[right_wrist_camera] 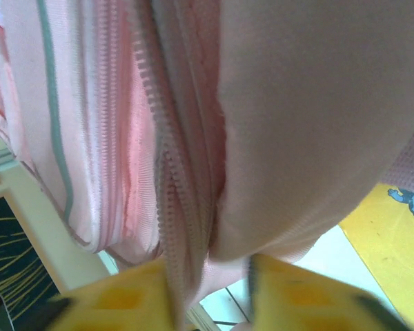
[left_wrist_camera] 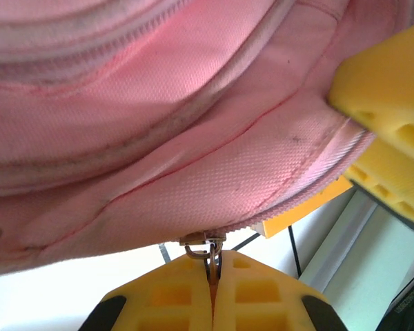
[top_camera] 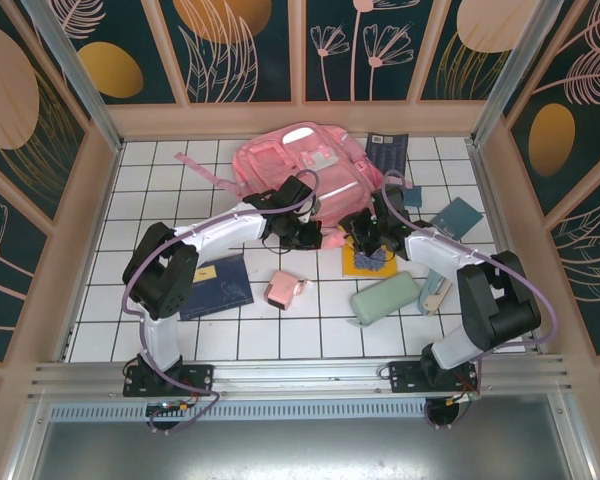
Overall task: Pack the student bag
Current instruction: Unzip the student bag at the top-center of the table, then adjust the book at the center of the table.
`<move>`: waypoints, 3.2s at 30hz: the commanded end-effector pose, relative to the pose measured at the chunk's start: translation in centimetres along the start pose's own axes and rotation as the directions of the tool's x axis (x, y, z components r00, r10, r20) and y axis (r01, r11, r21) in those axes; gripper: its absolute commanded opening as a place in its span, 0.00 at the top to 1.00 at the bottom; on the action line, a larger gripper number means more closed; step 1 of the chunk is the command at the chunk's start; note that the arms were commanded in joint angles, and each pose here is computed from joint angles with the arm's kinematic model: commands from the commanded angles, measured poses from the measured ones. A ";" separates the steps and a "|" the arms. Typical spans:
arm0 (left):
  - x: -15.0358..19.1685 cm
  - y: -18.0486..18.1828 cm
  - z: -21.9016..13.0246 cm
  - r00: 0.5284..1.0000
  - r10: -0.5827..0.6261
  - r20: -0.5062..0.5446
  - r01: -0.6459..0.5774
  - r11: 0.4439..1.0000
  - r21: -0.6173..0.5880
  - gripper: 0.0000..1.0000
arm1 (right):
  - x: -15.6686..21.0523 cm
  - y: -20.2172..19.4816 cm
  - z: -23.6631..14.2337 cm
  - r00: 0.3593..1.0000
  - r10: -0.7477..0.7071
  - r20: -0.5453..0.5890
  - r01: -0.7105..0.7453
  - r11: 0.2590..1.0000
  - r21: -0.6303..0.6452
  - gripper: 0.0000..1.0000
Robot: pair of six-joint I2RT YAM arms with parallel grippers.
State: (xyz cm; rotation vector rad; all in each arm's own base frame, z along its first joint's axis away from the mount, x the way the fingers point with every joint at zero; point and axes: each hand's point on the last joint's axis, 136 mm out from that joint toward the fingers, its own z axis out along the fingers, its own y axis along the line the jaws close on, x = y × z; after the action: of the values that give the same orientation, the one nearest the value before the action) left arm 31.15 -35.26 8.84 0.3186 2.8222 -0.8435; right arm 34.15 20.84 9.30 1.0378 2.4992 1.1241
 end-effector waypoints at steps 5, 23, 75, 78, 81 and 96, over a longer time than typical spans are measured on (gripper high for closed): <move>1.3 3.3 0.6 0.994 0.050 -0.092 -0.066 0.982 -0.176 1.00 | -2.0 0.1 -0.6 0.996 -0.038 0.075 0.036 0.999 0.027 1.00; -7.0 20.5 -6.4 0.983 -0.139 0.118 0.182 0.800 -0.571 1.00 | -4.8 -2.9 -3.8 0.987 -0.030 0.158 0.020 0.998 0.062 1.00; -7.0 16.0 -15.0 0.869 -0.250 0.427 0.383 0.886 -0.261 0.32 | -14.0 9.9 1.9 0.798 -0.584 0.149 0.556 0.809 0.191 0.36; -8.1 12.7 -14.0 0.859 -0.266 0.438 0.350 0.929 -0.123 0.33 | -14.6 7.4 -0.1 0.810 -0.557 0.182 0.513 0.824 0.241 0.31; -8.8 9.9 -12.4 0.860 -0.268 0.434 0.324 0.944 -0.059 0.37 | -14.5 4.6 -1.9 0.819 -0.535 0.209 0.474 0.835 0.278 0.28; -6.8 -1.6 1.4 0.964 -0.195 0.183 0.176 0.977 0.119 0.51 | -12.4 -7.1 -5.1 0.885 -0.416 0.210 0.348 0.890 0.296 0.37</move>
State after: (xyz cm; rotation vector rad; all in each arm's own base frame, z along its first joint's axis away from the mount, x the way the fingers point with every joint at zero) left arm 37.35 -35.95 9.67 -0.0605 2.6779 -0.9145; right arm 36.71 6.11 5.50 0.6606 2.5795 0.4595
